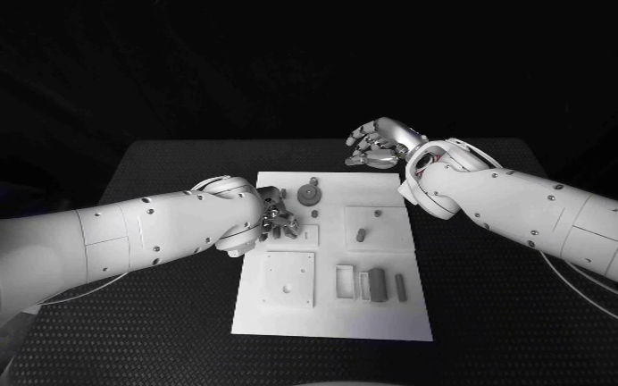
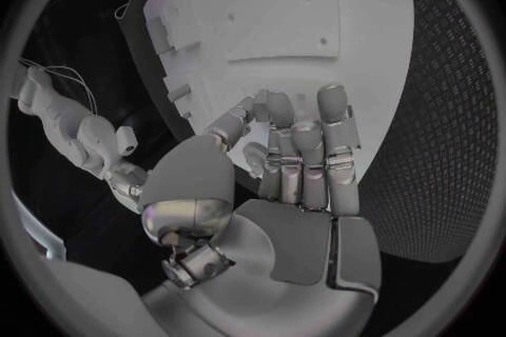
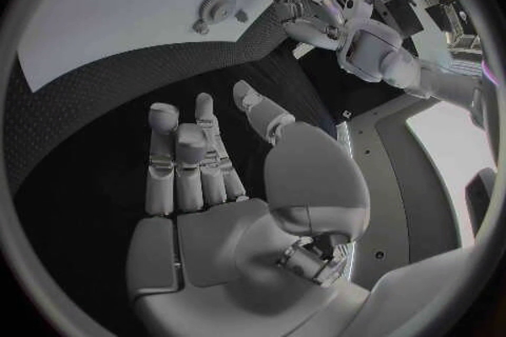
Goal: Assemble the parts on the task board
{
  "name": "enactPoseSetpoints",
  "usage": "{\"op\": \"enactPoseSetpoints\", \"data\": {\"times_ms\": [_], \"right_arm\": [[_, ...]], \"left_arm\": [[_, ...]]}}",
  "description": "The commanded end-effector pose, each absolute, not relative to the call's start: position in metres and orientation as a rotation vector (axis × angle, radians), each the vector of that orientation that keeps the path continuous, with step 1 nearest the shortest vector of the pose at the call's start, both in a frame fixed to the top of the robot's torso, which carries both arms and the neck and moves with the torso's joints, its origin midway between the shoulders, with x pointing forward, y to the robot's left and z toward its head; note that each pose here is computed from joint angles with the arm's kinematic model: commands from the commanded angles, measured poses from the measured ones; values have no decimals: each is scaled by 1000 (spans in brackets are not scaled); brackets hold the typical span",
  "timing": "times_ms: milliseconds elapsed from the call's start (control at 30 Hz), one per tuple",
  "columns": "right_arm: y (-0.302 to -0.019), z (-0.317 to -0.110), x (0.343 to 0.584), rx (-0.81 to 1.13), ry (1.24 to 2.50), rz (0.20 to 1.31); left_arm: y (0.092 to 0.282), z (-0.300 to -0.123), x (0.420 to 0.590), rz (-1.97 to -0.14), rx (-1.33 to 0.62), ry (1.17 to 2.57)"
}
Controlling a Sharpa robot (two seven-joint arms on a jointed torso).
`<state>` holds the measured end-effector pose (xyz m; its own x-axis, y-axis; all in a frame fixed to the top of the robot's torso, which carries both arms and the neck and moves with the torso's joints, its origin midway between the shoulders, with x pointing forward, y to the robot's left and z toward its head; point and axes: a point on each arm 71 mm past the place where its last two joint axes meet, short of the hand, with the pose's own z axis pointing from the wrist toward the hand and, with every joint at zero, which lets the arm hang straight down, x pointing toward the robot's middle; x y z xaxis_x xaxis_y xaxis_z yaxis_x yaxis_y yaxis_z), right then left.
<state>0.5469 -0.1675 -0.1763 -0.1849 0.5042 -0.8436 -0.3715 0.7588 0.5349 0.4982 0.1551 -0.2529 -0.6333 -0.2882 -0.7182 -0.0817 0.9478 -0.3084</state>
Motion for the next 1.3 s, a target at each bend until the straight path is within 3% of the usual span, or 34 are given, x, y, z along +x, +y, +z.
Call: {"op": "enactPoseSetpoints", "data": {"times_ms": [33,1300], "right_arm": [[-166,-176,546,98,1581,795],[-169,-177,547,106,1585,792]], "left_arm": [[155,-255,497,-303,-235,2248],[157,-252,494,-348,-251,2206]]}}
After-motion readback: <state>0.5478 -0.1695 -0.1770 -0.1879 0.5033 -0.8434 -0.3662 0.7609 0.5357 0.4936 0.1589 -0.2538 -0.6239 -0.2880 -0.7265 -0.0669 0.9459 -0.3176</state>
